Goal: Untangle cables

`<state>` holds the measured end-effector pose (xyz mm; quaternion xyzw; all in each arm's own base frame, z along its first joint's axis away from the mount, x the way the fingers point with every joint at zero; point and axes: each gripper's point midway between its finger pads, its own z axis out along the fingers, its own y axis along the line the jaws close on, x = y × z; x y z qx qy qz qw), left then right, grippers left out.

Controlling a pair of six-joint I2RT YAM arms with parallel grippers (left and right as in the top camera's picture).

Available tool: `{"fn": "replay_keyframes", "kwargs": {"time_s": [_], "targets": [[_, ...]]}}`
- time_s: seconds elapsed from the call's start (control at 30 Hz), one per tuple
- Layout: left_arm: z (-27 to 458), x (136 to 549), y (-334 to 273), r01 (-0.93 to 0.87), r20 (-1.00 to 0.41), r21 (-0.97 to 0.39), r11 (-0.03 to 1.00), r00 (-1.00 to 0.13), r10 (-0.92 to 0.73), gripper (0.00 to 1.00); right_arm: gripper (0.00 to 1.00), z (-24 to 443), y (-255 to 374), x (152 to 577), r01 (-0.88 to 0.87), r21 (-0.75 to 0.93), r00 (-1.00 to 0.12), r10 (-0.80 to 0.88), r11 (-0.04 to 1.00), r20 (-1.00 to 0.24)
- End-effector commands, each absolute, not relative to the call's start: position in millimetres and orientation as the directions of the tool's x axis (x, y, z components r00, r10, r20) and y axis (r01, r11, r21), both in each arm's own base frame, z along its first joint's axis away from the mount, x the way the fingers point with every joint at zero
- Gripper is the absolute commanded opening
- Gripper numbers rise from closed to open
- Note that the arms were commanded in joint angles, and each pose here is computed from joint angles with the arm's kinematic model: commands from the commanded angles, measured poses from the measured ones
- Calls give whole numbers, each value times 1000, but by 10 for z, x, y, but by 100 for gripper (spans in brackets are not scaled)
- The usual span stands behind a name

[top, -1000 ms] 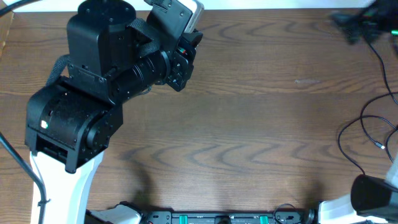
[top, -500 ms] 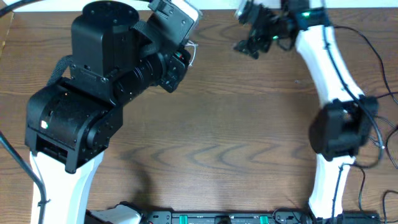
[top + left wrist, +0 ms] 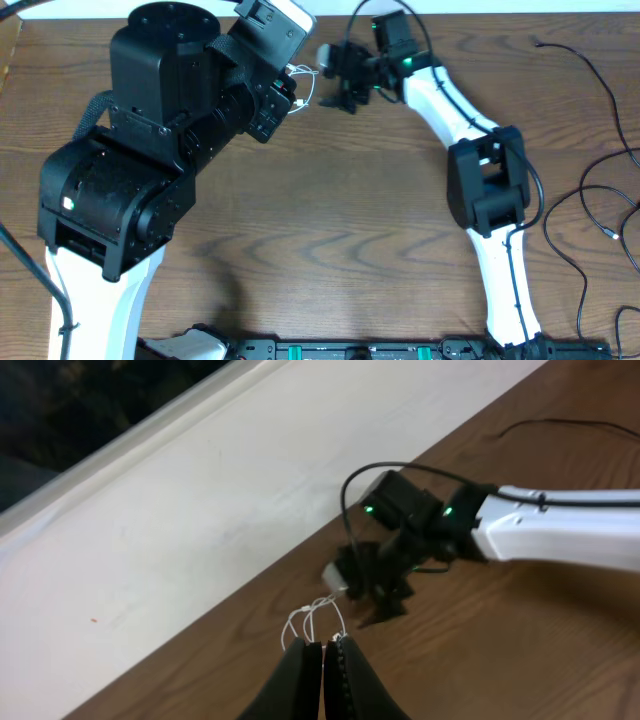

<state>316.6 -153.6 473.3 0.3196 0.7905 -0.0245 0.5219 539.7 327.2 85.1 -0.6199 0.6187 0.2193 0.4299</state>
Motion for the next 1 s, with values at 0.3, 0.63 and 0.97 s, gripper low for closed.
{"fn": "replay_keyframes", "kwargs": {"time_s": [0.3,0.63,0.97], "targets": [[4822,3077,-1517,522,-867,251,815,-254,429,9,76,423,3513,5399,-974,-157,52,-511,165,-858],[4840,3056,-1569,546,-874,238,804,-241,422,9,10,467,3622,5437,-969,-166,57,-484,186,-873],[4841,3056,-1566,545,-874,239,804,-241,422,9,1,948,3302,5730,-948,-139,-5,-448,288,-894]]}}
